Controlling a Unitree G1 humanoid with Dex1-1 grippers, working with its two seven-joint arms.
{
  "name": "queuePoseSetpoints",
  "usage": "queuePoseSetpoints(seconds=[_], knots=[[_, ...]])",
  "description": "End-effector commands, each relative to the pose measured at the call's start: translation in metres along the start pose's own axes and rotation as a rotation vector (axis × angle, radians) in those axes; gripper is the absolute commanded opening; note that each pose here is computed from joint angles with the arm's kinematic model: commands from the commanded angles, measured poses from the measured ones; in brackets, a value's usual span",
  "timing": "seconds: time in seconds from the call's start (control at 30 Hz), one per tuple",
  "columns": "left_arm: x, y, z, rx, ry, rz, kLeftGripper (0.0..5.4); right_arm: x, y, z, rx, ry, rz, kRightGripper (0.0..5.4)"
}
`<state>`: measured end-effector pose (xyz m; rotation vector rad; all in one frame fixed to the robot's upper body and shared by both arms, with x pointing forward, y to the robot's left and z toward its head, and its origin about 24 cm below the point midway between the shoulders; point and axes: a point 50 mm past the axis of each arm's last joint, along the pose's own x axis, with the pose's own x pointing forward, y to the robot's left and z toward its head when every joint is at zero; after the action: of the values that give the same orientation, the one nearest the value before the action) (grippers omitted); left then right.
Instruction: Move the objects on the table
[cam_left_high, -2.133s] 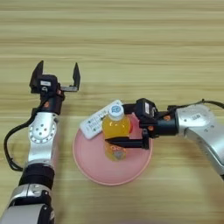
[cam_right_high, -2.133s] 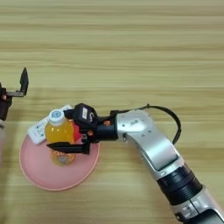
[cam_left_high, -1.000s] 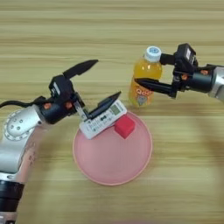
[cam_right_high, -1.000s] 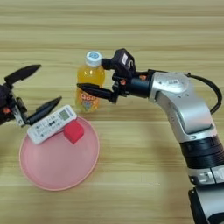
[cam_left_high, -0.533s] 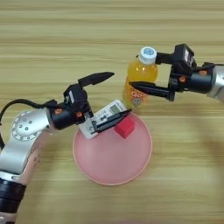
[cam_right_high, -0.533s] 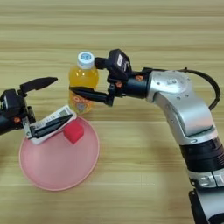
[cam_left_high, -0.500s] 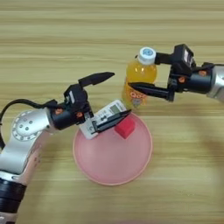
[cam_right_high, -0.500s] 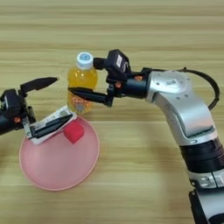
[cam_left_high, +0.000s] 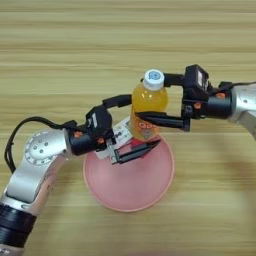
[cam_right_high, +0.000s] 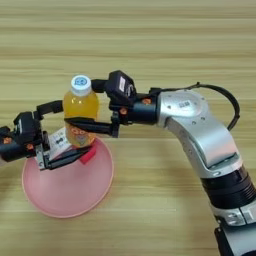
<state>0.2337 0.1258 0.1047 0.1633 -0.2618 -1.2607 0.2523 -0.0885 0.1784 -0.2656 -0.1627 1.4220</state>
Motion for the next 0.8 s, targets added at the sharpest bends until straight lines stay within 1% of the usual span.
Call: queuePoseSetpoints(seconds=[0.03, 0.2, 0.5, 0.6, 0.8], knots=[[0.0023, -0.0075, -0.0002, -0.003, 0.008, -0.048, 4.97, 0.0047, 0.0041, 0.0113, -0.026, -0.038, 0.013, 3.63], [0.0024, -0.0094, -0.0008, -0.007, 0.009, -0.043, 4.48, 0.0044, 0.0069, 0.0119, -0.019, -0.038, 0.018, 3.62], [0.0042, -0.0057, 0.0017, 0.000, -0.004, -0.026, 3.77, 0.0050, 0.0089, 0.0108, -0.009, -0.031, 0.035, 3.62], [0.0047, -0.0047, 0.0018, 0.003, -0.006, -0.018, 3.65, 0.0045, 0.0082, 0.0099, -0.007, -0.028, 0.033, 3.62], [0.0049, -0.0032, 0.0025, 0.008, -0.008, -0.010, 3.59, 0.0041, 0.0072, 0.0090, -0.004, -0.027, 0.029, 3.62]])
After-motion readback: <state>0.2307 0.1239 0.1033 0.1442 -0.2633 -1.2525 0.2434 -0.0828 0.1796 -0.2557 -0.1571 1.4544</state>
